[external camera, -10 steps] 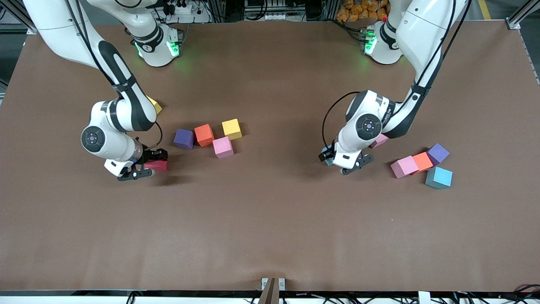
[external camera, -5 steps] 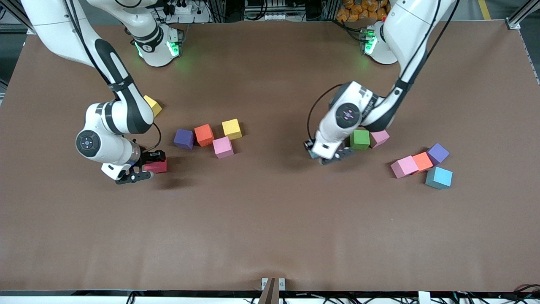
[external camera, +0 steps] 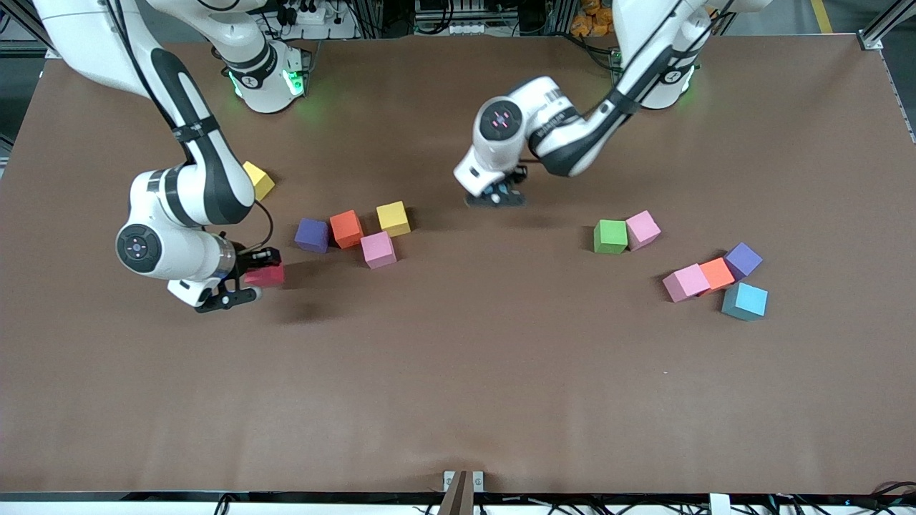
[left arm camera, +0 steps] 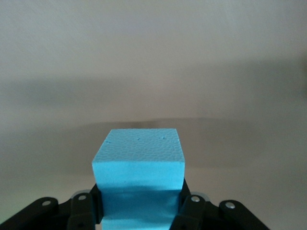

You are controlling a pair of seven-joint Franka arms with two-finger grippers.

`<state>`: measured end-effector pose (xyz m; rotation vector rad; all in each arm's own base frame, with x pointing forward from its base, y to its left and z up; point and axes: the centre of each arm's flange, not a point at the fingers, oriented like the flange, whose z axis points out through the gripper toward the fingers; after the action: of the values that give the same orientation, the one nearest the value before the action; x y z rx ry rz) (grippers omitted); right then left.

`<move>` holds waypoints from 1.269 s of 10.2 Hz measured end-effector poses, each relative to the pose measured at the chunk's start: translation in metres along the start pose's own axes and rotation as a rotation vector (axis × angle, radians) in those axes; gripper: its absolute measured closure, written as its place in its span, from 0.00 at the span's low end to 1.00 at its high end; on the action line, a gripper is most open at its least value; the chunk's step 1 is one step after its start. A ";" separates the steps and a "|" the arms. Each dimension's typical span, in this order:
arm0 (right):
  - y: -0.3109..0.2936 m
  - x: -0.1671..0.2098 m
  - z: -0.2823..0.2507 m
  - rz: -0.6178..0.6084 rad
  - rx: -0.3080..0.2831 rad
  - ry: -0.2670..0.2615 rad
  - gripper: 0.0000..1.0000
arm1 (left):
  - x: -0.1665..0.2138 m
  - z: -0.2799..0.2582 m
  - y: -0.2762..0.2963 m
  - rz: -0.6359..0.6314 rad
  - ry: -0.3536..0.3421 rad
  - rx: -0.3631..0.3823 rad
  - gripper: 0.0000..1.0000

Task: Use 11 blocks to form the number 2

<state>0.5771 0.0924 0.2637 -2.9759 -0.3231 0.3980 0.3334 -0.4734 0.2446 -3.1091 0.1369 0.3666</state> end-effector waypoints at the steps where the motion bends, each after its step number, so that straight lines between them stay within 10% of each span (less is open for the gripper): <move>1: -0.012 -0.002 -0.002 0.000 0.031 -0.014 0.38 | -0.019 0.008 0.009 0.025 -0.016 0.011 0.43; 13: -0.117 -0.020 -0.044 -0.090 0.014 0.031 0.38 | -0.105 0.073 0.071 -0.052 -0.037 0.031 0.43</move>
<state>0.5477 0.1977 0.3277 -2.9378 -0.4466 0.3426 0.2084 -0.5333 0.1983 -3.0665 0.0600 0.4158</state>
